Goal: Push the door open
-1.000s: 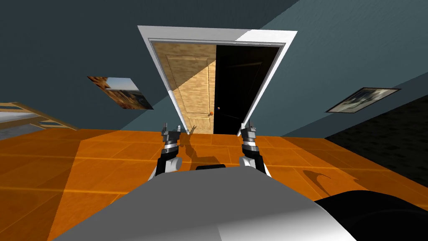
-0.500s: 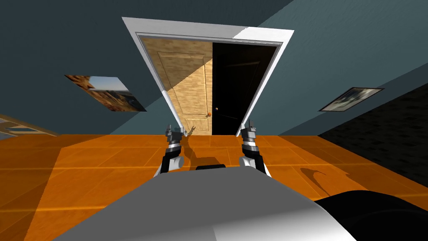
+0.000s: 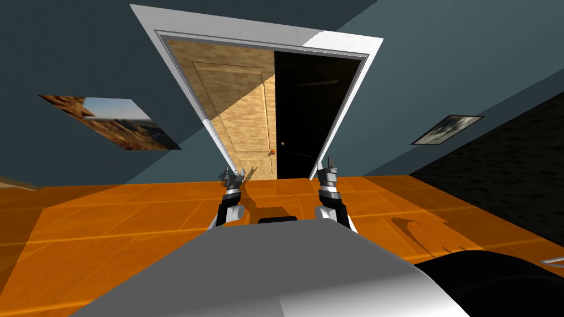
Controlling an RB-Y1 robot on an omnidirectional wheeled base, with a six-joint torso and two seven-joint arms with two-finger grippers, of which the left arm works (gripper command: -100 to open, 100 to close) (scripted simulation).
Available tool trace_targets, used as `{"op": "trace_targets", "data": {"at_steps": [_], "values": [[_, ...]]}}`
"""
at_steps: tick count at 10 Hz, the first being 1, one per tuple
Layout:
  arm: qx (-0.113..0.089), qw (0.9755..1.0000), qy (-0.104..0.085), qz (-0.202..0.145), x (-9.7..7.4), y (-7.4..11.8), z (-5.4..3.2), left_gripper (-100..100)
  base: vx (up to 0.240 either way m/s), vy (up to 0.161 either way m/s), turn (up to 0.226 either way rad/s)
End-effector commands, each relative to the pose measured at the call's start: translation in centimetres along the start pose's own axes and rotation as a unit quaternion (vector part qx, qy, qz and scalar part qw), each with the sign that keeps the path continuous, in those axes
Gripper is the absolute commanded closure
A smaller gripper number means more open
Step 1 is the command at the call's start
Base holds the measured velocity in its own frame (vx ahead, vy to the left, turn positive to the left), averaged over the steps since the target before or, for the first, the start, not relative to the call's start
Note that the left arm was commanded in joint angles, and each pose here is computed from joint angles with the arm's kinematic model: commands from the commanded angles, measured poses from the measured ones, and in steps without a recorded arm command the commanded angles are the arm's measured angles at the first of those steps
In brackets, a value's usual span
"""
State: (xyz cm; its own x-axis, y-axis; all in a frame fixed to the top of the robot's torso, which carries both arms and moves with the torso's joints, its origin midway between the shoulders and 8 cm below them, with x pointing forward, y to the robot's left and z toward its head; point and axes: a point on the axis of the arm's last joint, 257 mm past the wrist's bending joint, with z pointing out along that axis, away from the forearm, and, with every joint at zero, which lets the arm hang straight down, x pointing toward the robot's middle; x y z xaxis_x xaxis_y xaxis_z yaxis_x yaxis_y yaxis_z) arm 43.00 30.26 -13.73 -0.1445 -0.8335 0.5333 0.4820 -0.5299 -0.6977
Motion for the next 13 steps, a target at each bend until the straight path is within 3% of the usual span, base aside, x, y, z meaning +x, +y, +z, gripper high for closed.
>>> {"op": "trace_targets", "data": {"at_steps": [1,4,7,10,13], "values": [[-0.007,0.9997,-0.008,-0.021,-0.9,1.0,-0.18,-100,0.111,-0.014,-0.08],[-0.018,0.9978,-0.025,-0.058,-2.4,2.9,-0.49,-100,0.108,-0.017,-0.094],[-0.028,0.9942,-0.043,-0.094,-4.0,4.8,-0.88,-100,0.1,0.003,-0.09],[-0.036,0.9889,-0.062,-0.13,-5.4,6.6,-1.36,-100,0.107,-0.002,-0.088],[-0.042,0.982,-0.081,-0.166,-6.7,8.3,-1.88,-100,0.109,-0.006,-0.093]]}}
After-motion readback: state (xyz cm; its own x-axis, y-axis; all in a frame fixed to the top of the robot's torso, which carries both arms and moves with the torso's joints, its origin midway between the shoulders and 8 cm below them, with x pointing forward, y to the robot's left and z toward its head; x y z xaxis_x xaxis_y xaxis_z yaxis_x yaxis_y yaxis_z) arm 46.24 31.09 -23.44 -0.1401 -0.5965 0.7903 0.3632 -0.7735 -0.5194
